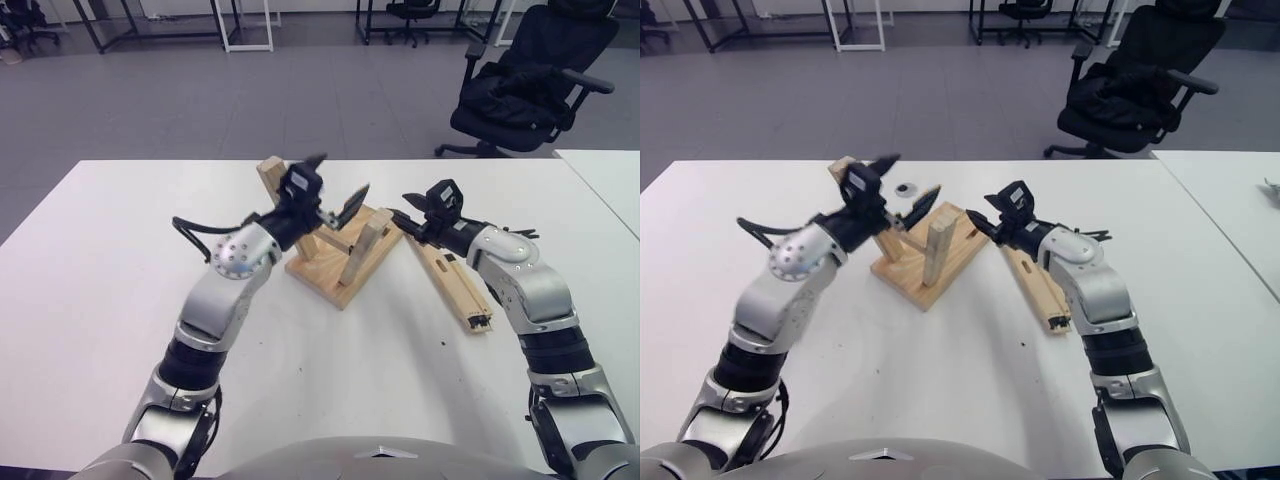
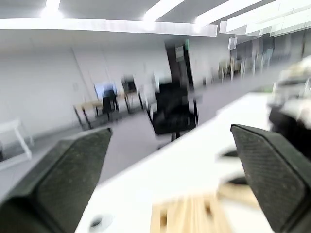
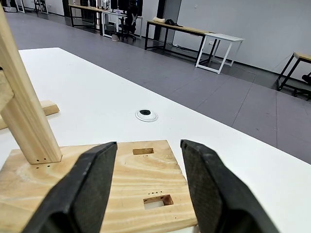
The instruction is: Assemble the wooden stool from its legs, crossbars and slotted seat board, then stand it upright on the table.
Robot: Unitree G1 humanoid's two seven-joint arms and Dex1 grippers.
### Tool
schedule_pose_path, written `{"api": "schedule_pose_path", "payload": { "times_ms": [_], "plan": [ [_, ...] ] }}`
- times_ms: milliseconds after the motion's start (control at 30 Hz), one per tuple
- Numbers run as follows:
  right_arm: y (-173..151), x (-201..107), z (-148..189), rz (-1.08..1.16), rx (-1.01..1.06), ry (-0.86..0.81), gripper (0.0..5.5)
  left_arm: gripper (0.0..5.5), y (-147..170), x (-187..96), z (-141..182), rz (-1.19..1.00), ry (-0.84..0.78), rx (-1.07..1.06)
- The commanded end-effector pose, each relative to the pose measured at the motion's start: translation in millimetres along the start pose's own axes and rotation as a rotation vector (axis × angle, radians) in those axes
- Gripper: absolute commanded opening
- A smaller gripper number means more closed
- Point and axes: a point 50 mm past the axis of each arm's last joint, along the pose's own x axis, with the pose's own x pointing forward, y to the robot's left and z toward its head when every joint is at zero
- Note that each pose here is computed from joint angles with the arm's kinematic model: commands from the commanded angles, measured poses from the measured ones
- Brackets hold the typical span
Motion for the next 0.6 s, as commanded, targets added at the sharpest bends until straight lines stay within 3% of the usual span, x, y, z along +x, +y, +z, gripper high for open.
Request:
{"api": "schedule_pose_path", "payload": {
  "times_ms": [33, 200, 367, 467, 533, 600],
  "plan": [
    [-2, -4, -9, -0.016, 0.0, 0.03, 2.41, 4.49, -29, -11, -57, -0.158, 0.219, 0.029],
    [-14, -1, -24, -0.083, -0.018, 0.102, 2.41, 4.49, -5, -8, -32, -0.062, 0.123, 0.112],
    [-36, -4, -44, -0.174, -0.051, 0.197, 2.41, 4.49, 19, -48, -25, -0.241, 0.128, 0.111],
    [-44, 2, -47, -0.165, -0.115, 0.222, 2.41, 4.49, 49, -71, -26, -0.253, 0.173, 0.148],
    [-50, 12, -45, -0.153, -0.172, 0.221, 2.41, 4.49, 67, -72, -7, -0.206, 0.102, 0.159],
    [-55, 29, -41, -0.149, -0.22, 0.217, 2.41, 4.49, 65, -75, 13, -0.215, 0.012, 0.113]
  ]
}}
